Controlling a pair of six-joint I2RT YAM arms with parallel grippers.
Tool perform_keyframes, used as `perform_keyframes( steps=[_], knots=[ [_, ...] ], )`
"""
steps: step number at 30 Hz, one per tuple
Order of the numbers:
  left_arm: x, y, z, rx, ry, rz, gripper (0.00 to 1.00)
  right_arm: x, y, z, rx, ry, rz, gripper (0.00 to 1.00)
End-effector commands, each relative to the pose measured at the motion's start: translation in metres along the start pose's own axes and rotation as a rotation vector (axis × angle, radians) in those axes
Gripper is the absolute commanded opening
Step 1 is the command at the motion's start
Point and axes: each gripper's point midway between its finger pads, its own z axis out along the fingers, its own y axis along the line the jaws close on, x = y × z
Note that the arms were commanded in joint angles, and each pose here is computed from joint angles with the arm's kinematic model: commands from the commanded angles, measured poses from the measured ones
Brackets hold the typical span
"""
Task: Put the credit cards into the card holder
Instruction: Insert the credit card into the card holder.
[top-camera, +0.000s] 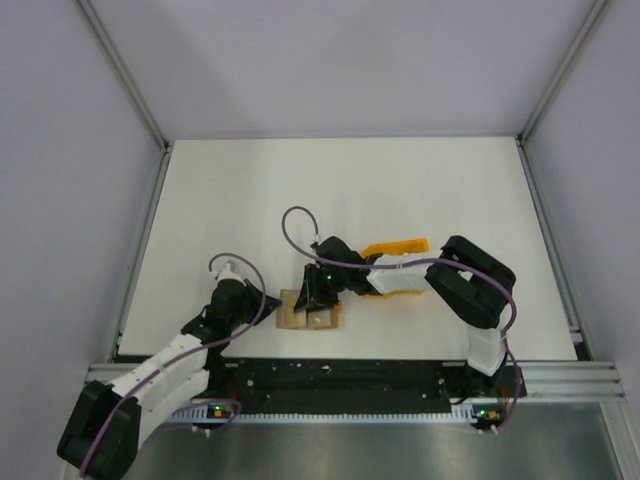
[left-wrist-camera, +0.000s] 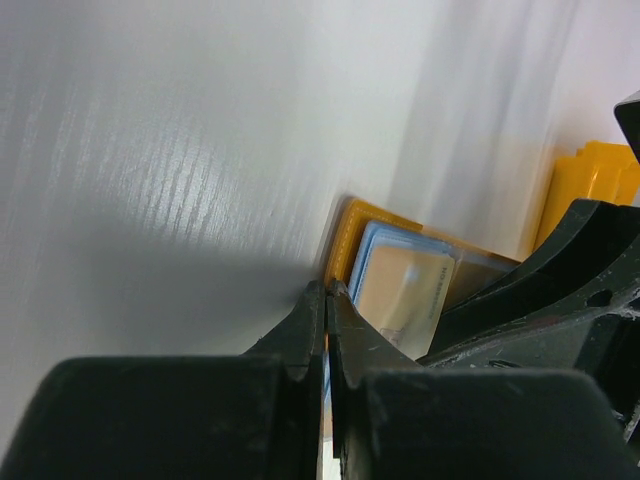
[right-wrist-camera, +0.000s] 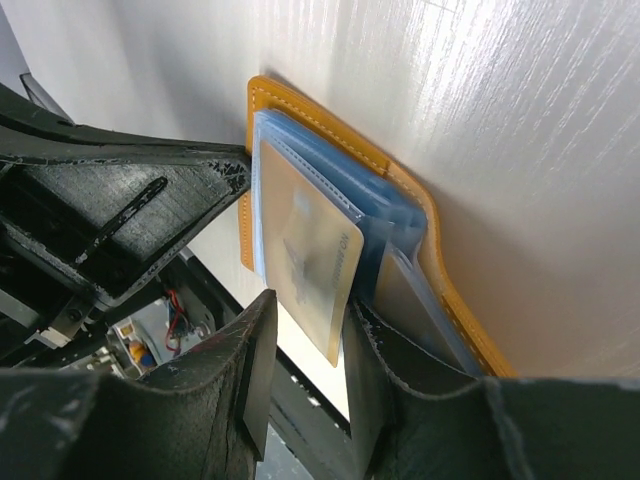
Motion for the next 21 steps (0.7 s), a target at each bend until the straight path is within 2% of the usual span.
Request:
perform_keyframes(
  steps=[1, 4, 11, 16, 21],
  knots=[
    [0.010, 0.006, 0.000, 0.005, 0.020, -0.008, 0.00, 0.003, 0.030, 0.008, -0.078, 0.037, -0.035, 0.32],
    [0.008, 0.006, 0.000, 0.004, 0.014, -0.011, 0.00, 0.006, 0.028, 0.013, -0.078, 0.069, -0.017, 0.32],
    [0.007, 0.005, -0.001, 0.011, 0.002, -0.022, 0.00, -0.007, 0.009, 0.014, 0.005, 0.028, -0.030, 0.32],
    [0.004, 0.005, -0.003, 0.006, -0.020, -0.027, 0.00, -0.034, -0.011, -0.004, 0.086, -0.045, -0.044, 0.32],
    [0.003, 0.008, -0.003, -0.001, -0.028, -0.038, 0.00, -0.036, -0.010, -0.019, 0.091, -0.077, -0.060, 0.33]
  ],
)
